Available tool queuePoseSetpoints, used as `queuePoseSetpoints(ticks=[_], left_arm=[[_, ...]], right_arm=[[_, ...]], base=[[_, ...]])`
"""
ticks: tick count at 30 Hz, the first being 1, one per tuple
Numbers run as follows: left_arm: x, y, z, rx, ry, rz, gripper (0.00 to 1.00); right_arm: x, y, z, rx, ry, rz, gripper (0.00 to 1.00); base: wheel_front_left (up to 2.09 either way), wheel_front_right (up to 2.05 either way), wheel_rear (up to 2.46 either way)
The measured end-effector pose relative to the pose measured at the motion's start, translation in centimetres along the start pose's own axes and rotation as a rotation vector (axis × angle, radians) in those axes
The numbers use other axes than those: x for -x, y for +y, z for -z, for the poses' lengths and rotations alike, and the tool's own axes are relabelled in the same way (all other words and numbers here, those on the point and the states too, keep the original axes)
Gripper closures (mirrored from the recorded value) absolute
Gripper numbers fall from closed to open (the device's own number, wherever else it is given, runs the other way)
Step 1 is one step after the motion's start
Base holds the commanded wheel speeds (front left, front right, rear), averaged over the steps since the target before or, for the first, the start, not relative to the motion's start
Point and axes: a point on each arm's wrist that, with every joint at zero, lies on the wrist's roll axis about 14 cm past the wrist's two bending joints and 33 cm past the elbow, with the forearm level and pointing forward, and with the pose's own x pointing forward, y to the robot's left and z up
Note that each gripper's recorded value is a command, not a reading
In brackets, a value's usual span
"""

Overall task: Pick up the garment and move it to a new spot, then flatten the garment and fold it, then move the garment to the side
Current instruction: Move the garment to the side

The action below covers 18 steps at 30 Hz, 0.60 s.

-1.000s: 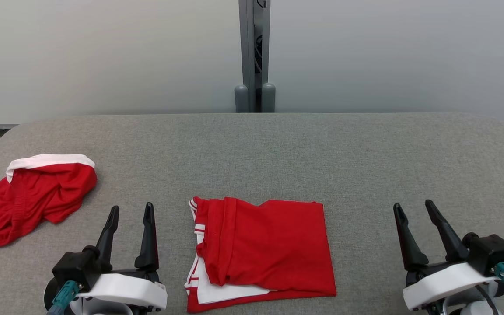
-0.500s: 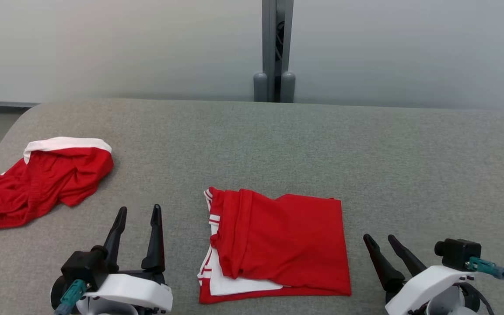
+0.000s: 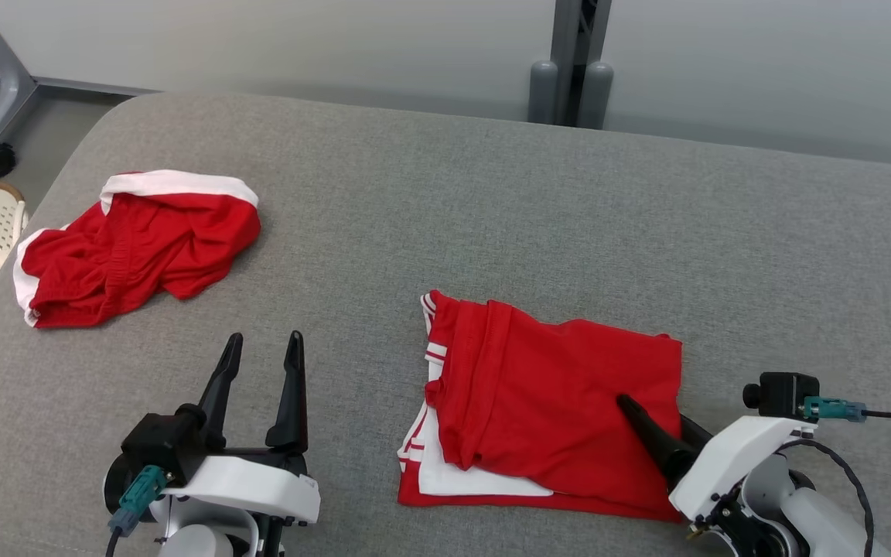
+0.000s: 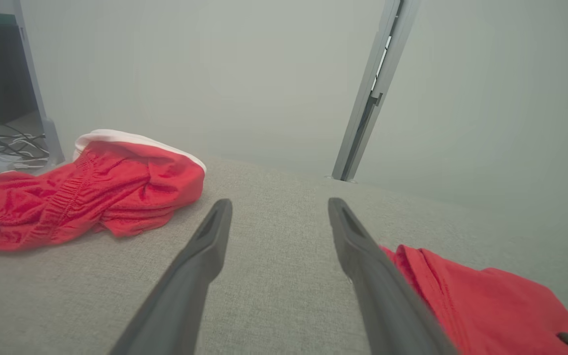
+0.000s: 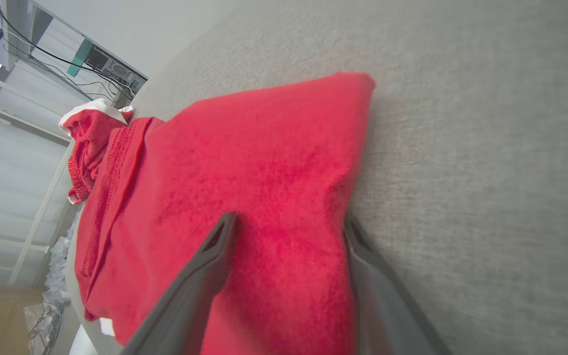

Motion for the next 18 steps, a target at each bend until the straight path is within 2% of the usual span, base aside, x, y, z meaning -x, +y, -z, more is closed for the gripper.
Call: queuePoseSetpoints(ticks=[1,2,3,4,5,12,18], left_arm=[[0.0,0.2,0.1,-0.001,0.002,-0.006,0.0],[0.0,0.4,0.1,-0.001,0.005,-0.015,0.0],[0.0,0.5,0.1,-0.002,0.005,-0.017,0.0],[-0.1,0.6,0.1,-0.004,0.004,-0.02,0.0],[-0.1,0.6,0.1,-0.005,0.004,-0.022,0.0],[-0.7,0.1,0.4,-0.011,0.012,-0.004,0.0],[-2.0,-1.8,1.4,-0.015,0.034,0.05,0.0]], right_arm=[[-0.3,0.2,0.2,-0.002,0.014,-0.008,0.0],[-0.8,0.6,0.4,-0.004,0.03,-0.021,0.57],[-1.0,0.6,0.4,-0.006,0.033,-0.024,0.76],[-1.2,0.7,0.4,0.001,0.035,-0.027,0.76],[-1.3,0.7,0.3,0.009,0.037,-0.029,1.0],[-1.2,-0.1,0.3,0.073,0.055,-0.017,1.0],[0.1,-3.5,-0.9,0.324,0.124,0.035,1.0]], base=[[0.0,0.0,0.0],[0.0,0.0,0.0],[0.0,0.0,0.0],[0.0,0.0,0.0],[0.0,0.0,0.0],[0.0,0.0,0.0],[0.0,0.0,0.0]])
